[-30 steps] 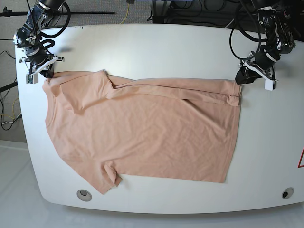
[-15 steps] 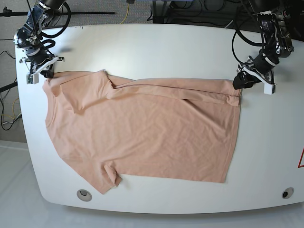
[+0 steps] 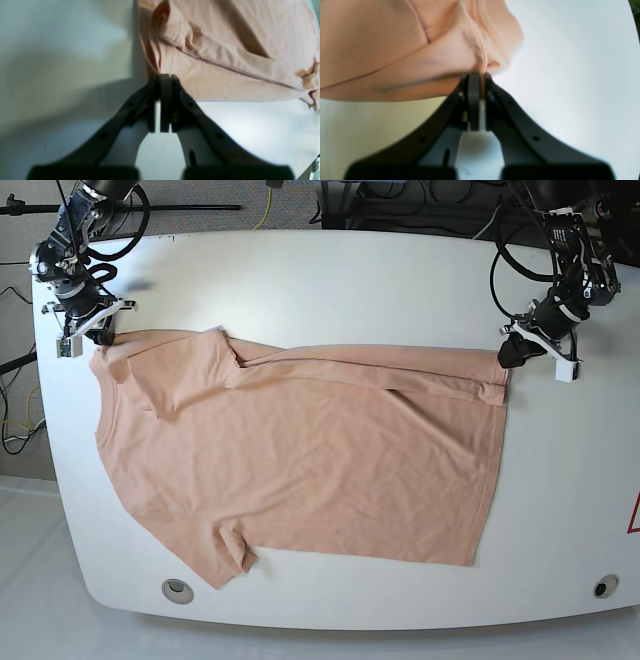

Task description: Fold the T-shirt properly

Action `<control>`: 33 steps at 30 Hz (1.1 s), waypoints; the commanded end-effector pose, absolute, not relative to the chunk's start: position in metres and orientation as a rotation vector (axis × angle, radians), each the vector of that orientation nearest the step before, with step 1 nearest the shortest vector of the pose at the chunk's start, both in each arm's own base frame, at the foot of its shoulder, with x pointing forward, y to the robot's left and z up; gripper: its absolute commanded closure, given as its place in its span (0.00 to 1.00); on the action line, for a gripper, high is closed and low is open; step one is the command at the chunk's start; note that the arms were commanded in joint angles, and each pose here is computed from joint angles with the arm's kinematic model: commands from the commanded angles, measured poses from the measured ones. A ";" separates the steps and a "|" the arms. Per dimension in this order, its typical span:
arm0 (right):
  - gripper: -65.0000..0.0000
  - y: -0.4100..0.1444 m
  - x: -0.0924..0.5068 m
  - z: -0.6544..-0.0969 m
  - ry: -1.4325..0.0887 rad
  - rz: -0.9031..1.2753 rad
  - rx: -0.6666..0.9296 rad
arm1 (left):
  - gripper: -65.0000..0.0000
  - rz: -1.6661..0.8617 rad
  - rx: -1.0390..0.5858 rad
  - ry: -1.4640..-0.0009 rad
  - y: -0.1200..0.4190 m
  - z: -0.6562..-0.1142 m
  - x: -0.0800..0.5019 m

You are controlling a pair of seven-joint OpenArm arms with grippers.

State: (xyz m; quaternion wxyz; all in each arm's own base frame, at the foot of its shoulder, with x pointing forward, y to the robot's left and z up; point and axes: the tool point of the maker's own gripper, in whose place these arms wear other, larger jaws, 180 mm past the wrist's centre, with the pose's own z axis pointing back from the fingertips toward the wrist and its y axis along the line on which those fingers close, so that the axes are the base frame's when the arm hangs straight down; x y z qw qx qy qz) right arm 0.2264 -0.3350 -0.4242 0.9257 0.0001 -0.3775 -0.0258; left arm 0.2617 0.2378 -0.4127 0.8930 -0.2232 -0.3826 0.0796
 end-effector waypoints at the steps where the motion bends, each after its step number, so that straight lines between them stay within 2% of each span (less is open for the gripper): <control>1: 1.00 -0.340 0.231 -0.417 -0.792 -0.039 -0.014 | 1.00 0.189 -0.426 -0.828 0.250 -0.402 0.270; 5: 1.00 -0.339 0.232 -0.417 -0.793 -0.038 -0.011 | 1.00 0.223 -0.399 -0.827 0.256 -0.402 0.270; 11: 1.00 -0.341 0.231 -0.417 -0.793 -0.043 -0.013 | 0.74 0.230 -0.392 -0.834 0.258 -0.404 0.272; 13: 1.00 -0.341 0.231 -0.417 -0.792 -0.044 -0.013 | 0.76 0.227 -0.394 -0.836 0.258 -0.404 0.272; 21: 1.00 -0.341 0.232 -0.415 -0.806 -0.042 -0.014 | 0.91 0.201 -0.415 -0.815 0.250 -0.408 0.268; 33: 1.00 -0.341 0.228 -0.411 -0.810 -0.032 -0.022 | 0.94 0.190 -0.396 -0.778 0.249 -0.415 0.254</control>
